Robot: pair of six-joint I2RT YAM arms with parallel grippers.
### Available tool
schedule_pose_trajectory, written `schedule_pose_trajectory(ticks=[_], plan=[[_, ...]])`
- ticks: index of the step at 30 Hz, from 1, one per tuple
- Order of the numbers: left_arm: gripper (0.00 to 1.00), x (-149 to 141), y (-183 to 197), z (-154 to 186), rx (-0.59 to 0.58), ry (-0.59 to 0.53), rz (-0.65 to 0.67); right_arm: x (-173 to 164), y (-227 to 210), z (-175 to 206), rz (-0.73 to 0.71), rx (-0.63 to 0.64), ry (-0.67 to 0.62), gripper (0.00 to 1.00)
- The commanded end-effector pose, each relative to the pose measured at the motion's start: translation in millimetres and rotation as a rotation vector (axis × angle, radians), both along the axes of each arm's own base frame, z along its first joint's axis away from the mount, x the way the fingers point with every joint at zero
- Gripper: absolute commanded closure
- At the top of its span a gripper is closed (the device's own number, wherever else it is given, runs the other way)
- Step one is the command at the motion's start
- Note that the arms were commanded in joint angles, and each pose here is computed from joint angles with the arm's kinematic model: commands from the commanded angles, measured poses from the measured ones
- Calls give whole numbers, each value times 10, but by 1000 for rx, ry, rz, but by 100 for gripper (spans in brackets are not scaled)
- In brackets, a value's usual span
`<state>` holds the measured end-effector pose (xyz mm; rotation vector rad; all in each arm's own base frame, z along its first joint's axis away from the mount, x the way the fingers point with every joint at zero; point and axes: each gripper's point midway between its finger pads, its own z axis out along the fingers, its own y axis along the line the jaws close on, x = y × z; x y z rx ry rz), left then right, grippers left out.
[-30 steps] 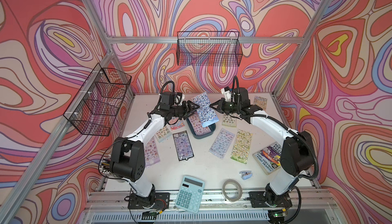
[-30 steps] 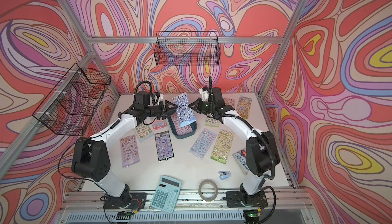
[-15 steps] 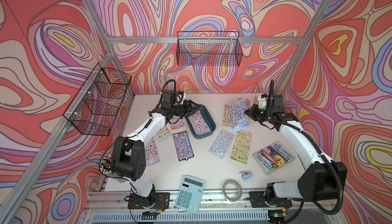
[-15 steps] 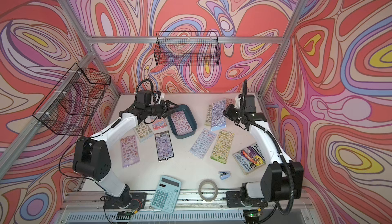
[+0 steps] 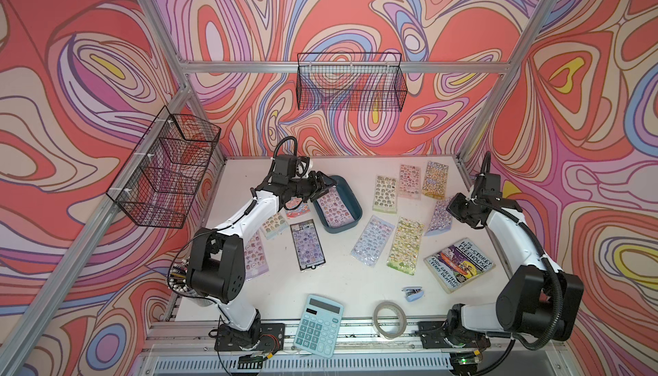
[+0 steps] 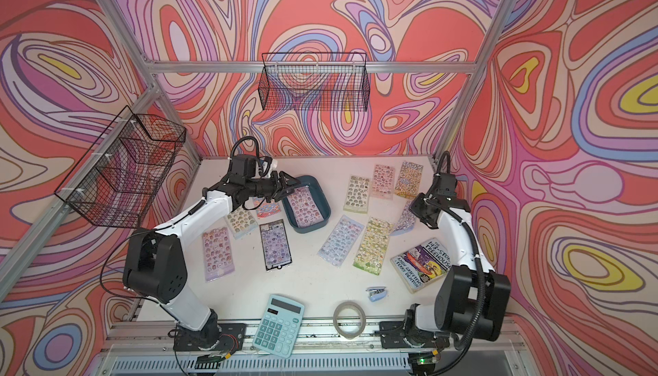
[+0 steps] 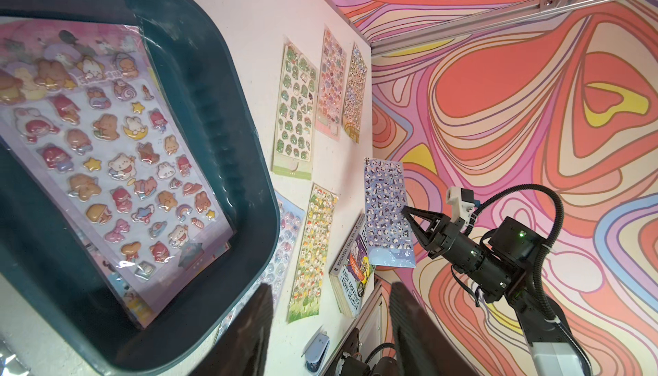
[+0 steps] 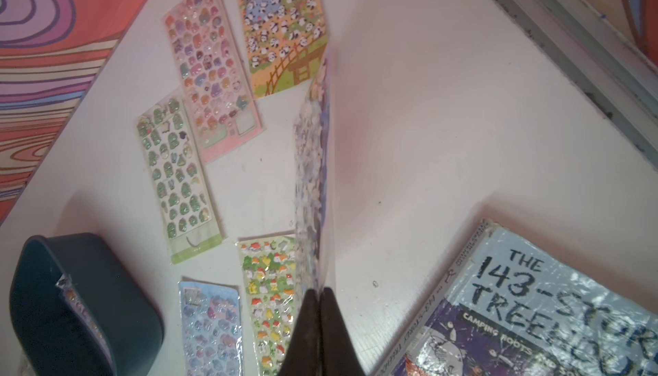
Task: Take the stickers out of the storage box
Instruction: Place the sticker at the center of the board.
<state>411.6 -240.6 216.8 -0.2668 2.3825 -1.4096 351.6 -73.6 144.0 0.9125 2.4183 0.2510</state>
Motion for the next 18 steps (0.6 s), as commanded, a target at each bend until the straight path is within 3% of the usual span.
schedule_pose_trajectory(ticks=[1,18], plan=[[44,-24,-12,-173,11,32,-8,86,-120,-143,-71,28,-26,100],[42,27,-42,-295,4,61,-9,194,-592,-724,-253,-37,20,100]])
